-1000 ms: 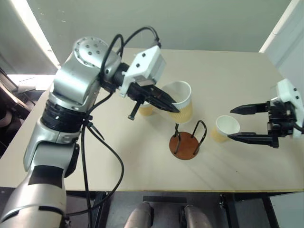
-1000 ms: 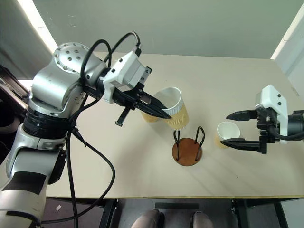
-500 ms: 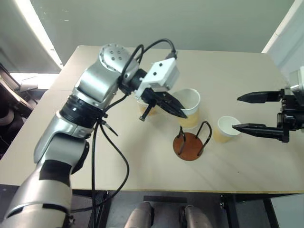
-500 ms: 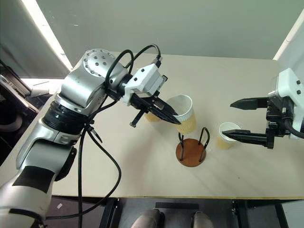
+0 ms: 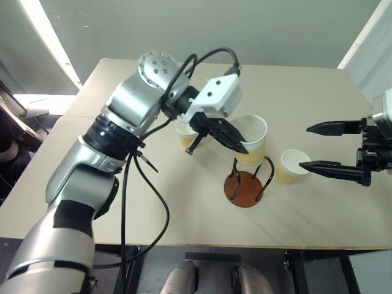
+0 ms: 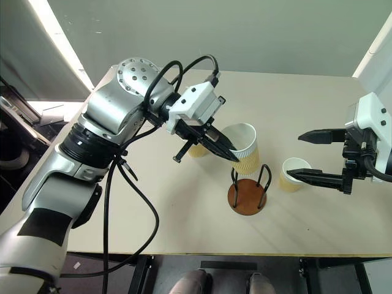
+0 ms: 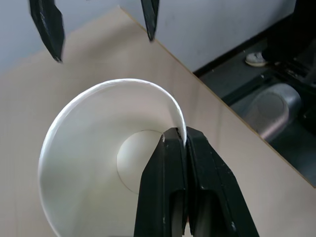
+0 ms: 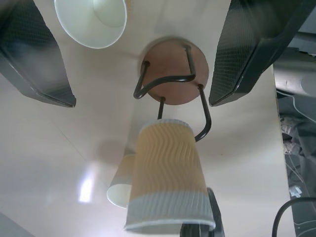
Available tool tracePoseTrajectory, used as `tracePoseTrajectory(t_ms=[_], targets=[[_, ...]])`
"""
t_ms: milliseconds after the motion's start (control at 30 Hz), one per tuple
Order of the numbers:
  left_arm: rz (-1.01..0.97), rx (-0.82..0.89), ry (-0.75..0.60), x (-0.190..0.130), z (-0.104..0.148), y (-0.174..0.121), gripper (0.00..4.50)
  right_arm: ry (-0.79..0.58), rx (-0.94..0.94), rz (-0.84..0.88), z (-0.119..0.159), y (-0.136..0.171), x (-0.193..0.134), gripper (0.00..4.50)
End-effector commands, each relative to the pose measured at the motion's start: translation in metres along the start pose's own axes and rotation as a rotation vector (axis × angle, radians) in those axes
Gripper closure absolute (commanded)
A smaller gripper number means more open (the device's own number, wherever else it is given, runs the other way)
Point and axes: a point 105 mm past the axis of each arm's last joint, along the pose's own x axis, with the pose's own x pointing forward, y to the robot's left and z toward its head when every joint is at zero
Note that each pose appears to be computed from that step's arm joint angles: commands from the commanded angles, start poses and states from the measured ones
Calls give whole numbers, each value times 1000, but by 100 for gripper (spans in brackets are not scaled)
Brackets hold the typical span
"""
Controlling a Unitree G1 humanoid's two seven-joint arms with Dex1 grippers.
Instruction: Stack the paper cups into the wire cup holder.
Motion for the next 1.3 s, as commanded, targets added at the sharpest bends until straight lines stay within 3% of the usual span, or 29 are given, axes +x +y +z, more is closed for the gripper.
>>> tracePoseTrajectory(t_ms=[33,267,500,633,967,1167,1300], targets=[[-49,16,-12,4,2,-3,448,-29,-51,-22,10,1,-5,0],[-44,4,-29,17,-4,3,448,-29,-52,-25,9,2,-4,0],[-62,36,49,23,-19,-1,448,-22,-52,-29,9,3,-5,0],[-84,54,77,25,-25,-6,364,-14,-54,-29,9,3,-4,0],[-47,58,22,25,-17,1,11,83,-66,-84,-2,-10,2,0],[132,-32,-65,-21,-12,6,4,328,-132,-105,-45,-21,15,0],[190,-70,-102,-43,-10,-3,4,380,-191,-72,-55,-24,22,0]])
